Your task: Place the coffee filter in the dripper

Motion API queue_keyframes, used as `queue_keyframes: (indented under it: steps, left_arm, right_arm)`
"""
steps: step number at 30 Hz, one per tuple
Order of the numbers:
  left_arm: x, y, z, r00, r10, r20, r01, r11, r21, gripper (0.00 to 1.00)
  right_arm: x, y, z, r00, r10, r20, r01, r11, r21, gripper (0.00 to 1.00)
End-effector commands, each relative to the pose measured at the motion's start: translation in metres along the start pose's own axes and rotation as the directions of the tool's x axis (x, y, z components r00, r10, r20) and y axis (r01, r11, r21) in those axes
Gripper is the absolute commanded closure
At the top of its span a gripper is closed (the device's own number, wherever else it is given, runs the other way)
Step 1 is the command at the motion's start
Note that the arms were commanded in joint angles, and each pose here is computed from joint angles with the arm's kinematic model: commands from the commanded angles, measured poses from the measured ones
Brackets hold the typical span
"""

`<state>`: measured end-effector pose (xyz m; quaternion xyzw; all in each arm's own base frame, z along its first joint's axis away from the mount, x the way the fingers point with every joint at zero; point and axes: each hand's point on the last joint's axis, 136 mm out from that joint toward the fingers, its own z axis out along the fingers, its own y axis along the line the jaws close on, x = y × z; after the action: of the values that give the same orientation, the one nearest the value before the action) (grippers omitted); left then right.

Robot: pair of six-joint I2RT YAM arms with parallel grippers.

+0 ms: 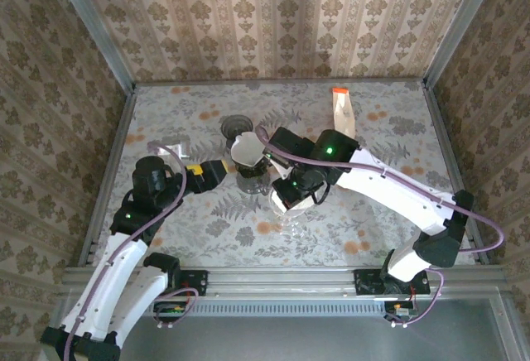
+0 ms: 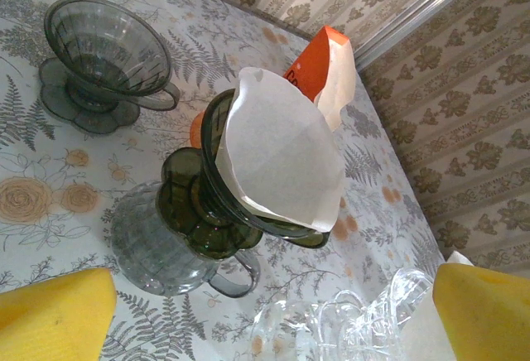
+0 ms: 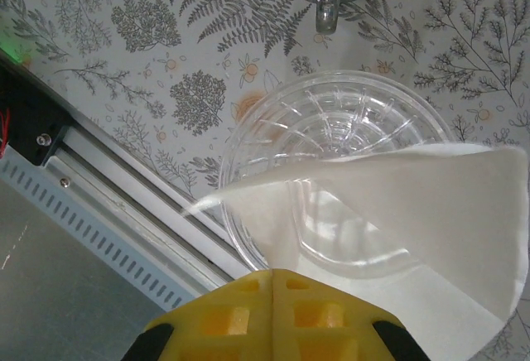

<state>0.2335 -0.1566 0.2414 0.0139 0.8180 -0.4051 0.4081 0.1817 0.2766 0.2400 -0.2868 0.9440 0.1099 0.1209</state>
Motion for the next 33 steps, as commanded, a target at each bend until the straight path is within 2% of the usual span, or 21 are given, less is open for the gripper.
queue_keyframes:
  steps: [1, 14, 26, 30, 32, 33]
  left_arm:
    - [0.0, -0.004, -0.002, 1.0, -0.005, 0.005, 0.005, 1.0, 0.028, 0.0]
    - [0.003, -0.004, 0.0, 1.0, -0.023, -0.003, 0.023, 0.999, 0.04, 0.0]
    - [0.002, -0.004, 0.001, 1.0, -0.03, -0.006, 0.03, 0.999, 0.043, 0.0]
    - [0.001, -0.007, 0.002, 1.0, -0.027, -0.012, 0.028, 0.998, 0.054, 0.0]
    - [0.001, -0.01, 0.003, 0.999, -0.018, -0.026, 0.02, 0.998, 0.066, 0.08]
    - [0.003, -0.012, 0.005, 0.999, -0.015, -0.043, 0.018, 0.997, 0.07, 0.16]
  right_arm:
    - [0.004, 0.005, 0.011, 1.0, -0.015, -0.027, 0.015, 1.0, -0.016, 1.0]
    - [0.011, 0.002, 0.035, 0.998, -0.004, -0.055, 0.004, 1.0, -0.007, 1.0]
    - [0.013, -0.001, 0.04, 0.999, 0.005, -0.05, -0.004, 1.0, 0.005, 1.0]
    - [0.012, -0.003, 0.038, 0.999, 0.01, -0.032, -0.01, 1.0, 0.008, 0.9]
    - [0.011, -0.003, 0.036, 1.0, 0.012, -0.021, -0.012, 1.0, 0.007, 0.86]
    - [0.011, -0.003, 0.035, 1.0, 0.012, -0.013, -0.012, 1.0, 0.006, 0.83]
